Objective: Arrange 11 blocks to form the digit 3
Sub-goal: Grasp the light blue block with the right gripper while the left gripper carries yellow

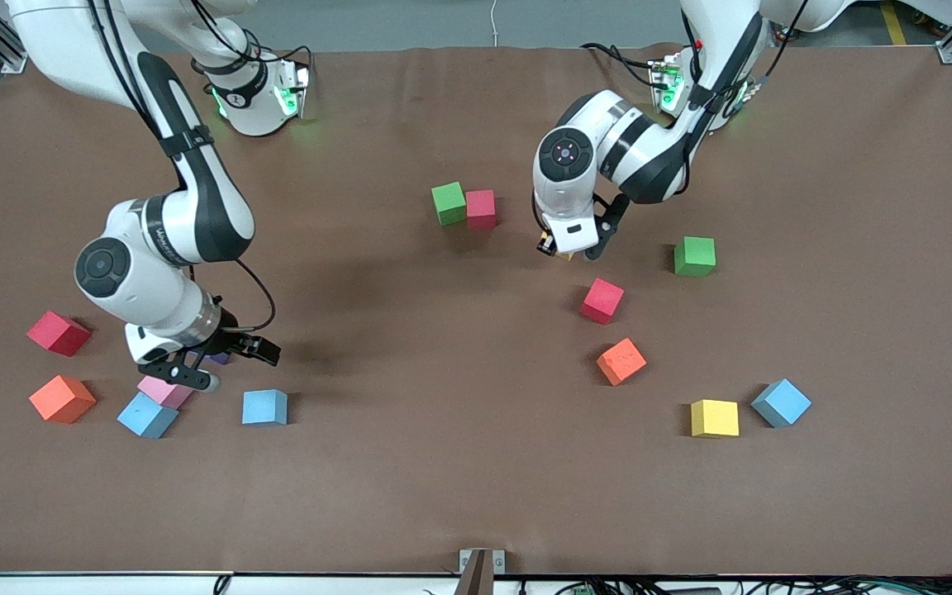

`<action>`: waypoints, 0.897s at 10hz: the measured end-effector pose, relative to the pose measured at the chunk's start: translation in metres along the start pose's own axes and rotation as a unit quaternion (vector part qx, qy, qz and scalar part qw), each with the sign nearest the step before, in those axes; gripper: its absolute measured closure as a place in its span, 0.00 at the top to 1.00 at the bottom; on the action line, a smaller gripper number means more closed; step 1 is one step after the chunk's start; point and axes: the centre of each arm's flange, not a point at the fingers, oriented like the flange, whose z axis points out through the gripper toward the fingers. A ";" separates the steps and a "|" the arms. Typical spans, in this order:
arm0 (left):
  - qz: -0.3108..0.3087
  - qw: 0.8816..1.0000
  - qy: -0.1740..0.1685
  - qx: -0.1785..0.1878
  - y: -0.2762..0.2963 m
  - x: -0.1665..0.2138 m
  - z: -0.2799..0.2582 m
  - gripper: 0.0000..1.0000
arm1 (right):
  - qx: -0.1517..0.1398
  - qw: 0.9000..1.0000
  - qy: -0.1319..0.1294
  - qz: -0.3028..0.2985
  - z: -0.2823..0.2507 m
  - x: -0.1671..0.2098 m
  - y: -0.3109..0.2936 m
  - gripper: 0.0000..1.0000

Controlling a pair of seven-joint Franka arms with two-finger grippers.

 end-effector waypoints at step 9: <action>-0.150 0.988 -0.036 -0.018 0.000 -0.005 0.011 0.56 | -0.041 0.995 0.005 -0.096 0.040 0.034 0.006 1.00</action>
